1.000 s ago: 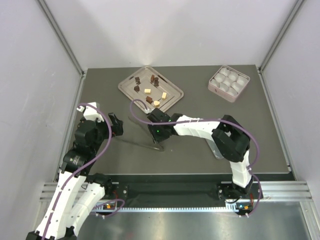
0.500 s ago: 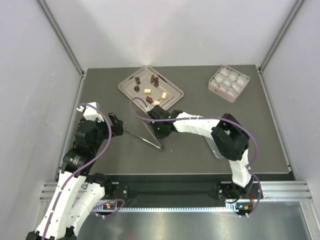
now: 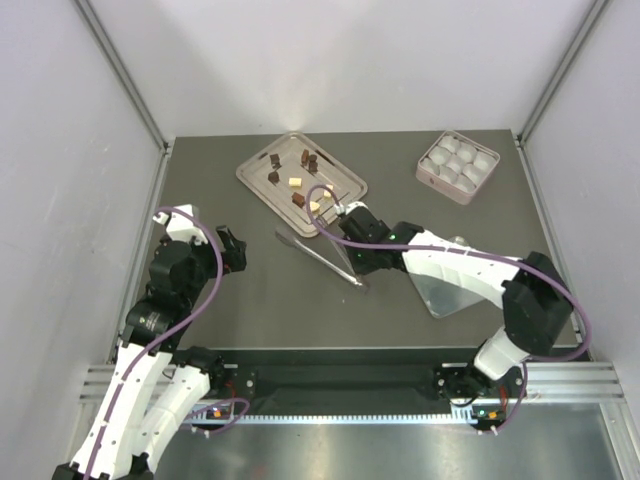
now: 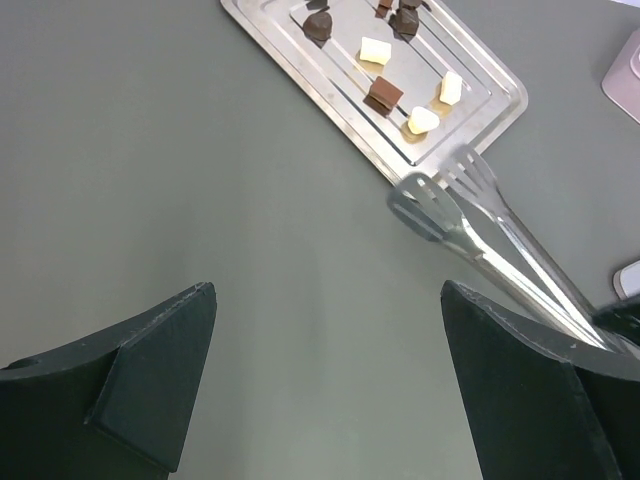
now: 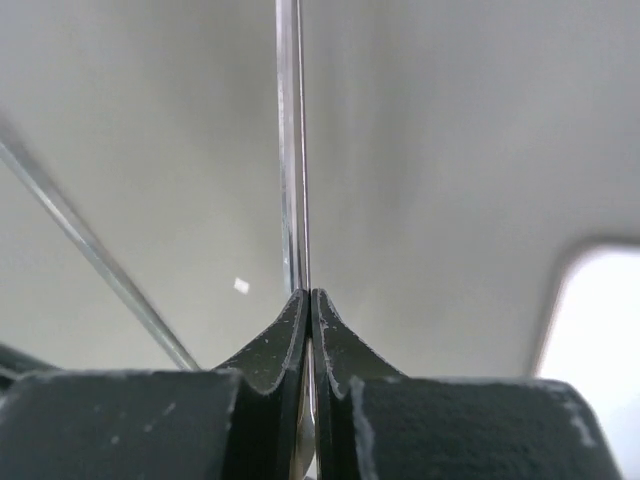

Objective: Pack the chocolate

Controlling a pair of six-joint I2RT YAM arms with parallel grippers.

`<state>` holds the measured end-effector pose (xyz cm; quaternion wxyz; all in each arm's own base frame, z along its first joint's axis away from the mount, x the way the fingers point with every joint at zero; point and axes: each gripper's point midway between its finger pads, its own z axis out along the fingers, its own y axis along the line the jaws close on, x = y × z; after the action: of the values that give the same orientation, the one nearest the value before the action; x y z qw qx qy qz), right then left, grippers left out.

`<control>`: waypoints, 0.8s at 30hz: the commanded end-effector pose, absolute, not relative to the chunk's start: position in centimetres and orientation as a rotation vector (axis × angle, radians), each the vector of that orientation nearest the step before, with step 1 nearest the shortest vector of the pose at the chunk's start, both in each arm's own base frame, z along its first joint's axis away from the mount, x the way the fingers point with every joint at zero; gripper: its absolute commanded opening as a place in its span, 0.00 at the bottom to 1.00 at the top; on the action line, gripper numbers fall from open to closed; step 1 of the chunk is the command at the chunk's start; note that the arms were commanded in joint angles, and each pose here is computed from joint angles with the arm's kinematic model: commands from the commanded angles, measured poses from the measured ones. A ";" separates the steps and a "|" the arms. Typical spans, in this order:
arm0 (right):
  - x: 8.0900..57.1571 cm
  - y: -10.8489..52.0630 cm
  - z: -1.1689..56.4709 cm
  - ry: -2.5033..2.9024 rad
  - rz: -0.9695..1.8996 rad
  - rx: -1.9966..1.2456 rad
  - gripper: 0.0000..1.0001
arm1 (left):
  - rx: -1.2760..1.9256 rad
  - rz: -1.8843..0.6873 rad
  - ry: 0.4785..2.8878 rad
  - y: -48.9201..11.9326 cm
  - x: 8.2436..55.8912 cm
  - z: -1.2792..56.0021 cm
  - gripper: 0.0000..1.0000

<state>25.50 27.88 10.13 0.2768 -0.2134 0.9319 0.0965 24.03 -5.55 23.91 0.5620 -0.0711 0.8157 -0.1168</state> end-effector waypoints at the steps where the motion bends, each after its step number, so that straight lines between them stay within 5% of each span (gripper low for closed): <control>1: 26.8 24.5 12.3 2.419 0.113 -0.407 0.00 | -0.175 -0.294 1.873 -5.6 24.2 25.7 0.99; 17: 23.3 20.0 2.7 2.581 -0.021 -0.283 0.00 | -0.153 -0.326 1.870 -6.2 24.1 25.8 0.99; 21: 23.4 20.7 4.8 2.532 0.049 -0.315 0.38 | -0.151 -0.327 1.875 -6.3 24.2 25.7 0.99; 24: 23.4 21.7 7.3 2.487 0.141 -0.385 0.56 | -0.155 -0.324 1.874 -6.2 24.2 25.7 0.99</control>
<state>22.18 19.56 3.24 0.2553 -0.1341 0.9575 -0.0047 24.01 -6.03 23.78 0.5570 -0.0635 0.8184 -0.1266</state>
